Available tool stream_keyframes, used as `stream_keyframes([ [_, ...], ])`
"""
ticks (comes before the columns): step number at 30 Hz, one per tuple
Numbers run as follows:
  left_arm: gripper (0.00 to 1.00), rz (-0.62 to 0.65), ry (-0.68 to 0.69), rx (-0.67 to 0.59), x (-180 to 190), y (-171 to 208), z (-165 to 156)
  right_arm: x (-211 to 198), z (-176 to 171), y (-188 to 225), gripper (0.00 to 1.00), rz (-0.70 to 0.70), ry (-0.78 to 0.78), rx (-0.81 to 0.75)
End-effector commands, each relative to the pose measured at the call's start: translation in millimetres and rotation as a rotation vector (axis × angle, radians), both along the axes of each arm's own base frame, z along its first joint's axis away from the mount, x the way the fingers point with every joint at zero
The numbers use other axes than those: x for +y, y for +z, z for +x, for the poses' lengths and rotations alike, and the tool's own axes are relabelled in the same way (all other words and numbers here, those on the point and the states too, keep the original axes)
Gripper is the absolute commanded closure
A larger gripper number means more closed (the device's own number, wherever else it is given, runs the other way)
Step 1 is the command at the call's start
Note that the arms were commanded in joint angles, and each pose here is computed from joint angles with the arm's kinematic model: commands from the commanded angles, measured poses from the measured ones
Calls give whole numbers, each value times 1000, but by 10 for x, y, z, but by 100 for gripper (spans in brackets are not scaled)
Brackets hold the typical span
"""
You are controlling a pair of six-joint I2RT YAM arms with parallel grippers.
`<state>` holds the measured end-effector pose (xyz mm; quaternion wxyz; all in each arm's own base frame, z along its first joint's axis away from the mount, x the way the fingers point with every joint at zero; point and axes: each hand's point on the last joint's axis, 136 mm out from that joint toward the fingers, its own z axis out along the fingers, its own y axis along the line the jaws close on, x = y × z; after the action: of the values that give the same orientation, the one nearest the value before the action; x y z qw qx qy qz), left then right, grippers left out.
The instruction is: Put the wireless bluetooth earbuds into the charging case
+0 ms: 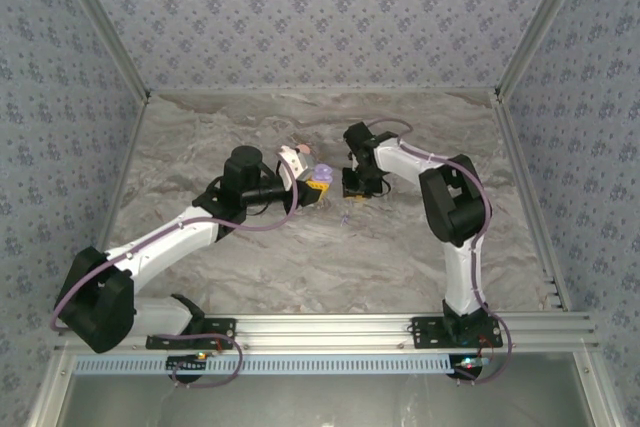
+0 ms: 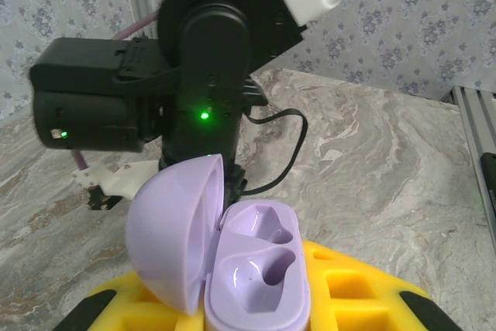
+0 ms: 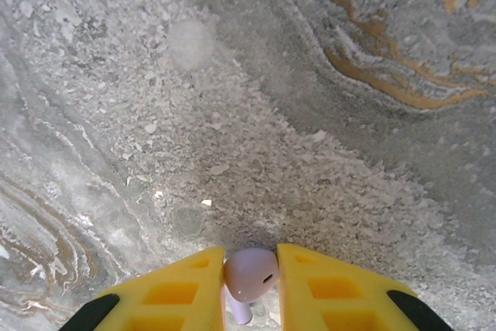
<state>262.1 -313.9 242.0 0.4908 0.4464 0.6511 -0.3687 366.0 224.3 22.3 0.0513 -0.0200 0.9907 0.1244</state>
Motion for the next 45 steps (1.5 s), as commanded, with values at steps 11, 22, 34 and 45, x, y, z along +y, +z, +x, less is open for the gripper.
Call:
stream_keyframes([
  [11, 95, -117, 230, 100, 24, -196, 418, -106, 135, 319, 78, 167, -49, -188],
  [22, 94, -156, 333, 165, 96, -427, 546, -123, 117, 671, 78, 248, -39, -309],
  [34, 93, -182, 358, 183, 62, -476, 589, -82, 116, 1284, 78, 328, 2, -468],
  [45, 93, -232, 312, 164, -62, -409, 538, 5, 29, 1946, 78, 391, 74, -602],
])
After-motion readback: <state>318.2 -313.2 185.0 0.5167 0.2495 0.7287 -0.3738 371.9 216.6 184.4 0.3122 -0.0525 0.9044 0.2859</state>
